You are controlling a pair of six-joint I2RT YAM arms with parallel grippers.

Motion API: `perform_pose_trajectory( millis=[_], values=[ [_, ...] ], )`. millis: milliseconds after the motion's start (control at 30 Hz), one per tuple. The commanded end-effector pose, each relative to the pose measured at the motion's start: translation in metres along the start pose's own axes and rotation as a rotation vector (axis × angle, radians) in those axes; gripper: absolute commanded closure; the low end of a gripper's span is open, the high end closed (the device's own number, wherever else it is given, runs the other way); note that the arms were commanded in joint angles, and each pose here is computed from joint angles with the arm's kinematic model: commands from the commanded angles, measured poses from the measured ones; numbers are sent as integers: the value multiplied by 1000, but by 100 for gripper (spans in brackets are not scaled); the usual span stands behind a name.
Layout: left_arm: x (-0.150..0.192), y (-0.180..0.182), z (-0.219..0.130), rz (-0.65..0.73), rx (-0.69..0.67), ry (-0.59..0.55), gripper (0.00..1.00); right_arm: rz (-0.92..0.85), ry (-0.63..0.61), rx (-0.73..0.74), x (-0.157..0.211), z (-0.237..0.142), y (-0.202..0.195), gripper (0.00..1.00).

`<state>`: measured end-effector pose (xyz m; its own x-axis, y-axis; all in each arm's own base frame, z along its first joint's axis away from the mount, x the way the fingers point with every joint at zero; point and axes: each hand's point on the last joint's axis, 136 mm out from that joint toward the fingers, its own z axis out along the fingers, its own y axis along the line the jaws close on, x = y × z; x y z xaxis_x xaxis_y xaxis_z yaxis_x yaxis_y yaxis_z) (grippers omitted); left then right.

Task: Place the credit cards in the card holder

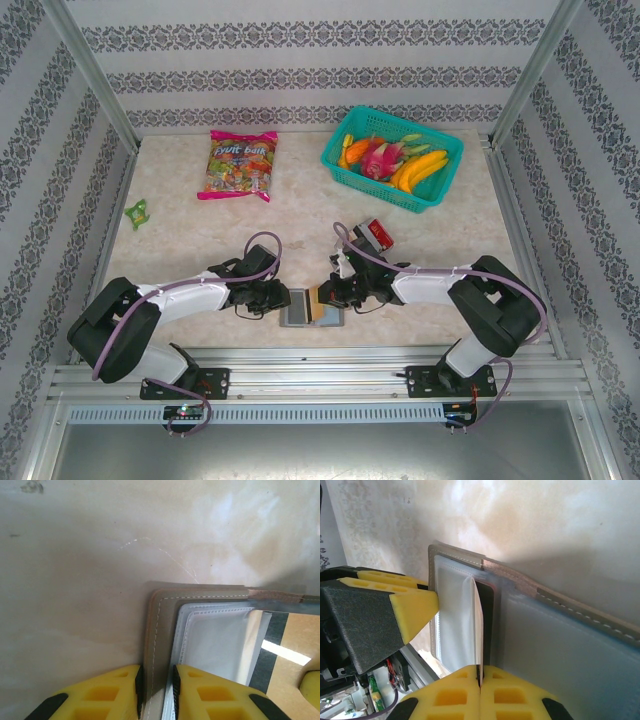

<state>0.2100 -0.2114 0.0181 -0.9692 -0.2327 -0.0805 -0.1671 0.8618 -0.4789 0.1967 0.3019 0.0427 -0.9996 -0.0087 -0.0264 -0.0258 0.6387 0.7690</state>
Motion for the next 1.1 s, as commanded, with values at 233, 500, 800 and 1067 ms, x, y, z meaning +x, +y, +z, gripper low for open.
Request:
perform_pose_trajectory(
  millis=[233, 500, 800, 1067],
  values=[
    [6, -7, 5, 41, 31, 4, 73, 34, -47, -11, 0, 23, 3, 100],
    [5, -8, 4, 44, 33, -1, 71, -6, 0, -18, 3, 37, 16, 98],
    [4, -4, 2, 45, 15, -14, 72, -54, 30, 8, 4, 19, 13, 100],
    [5, -1, 4, 43, 10, -10, 73, -71, 66, 44, 8, -7, 3, 100]
  ],
)
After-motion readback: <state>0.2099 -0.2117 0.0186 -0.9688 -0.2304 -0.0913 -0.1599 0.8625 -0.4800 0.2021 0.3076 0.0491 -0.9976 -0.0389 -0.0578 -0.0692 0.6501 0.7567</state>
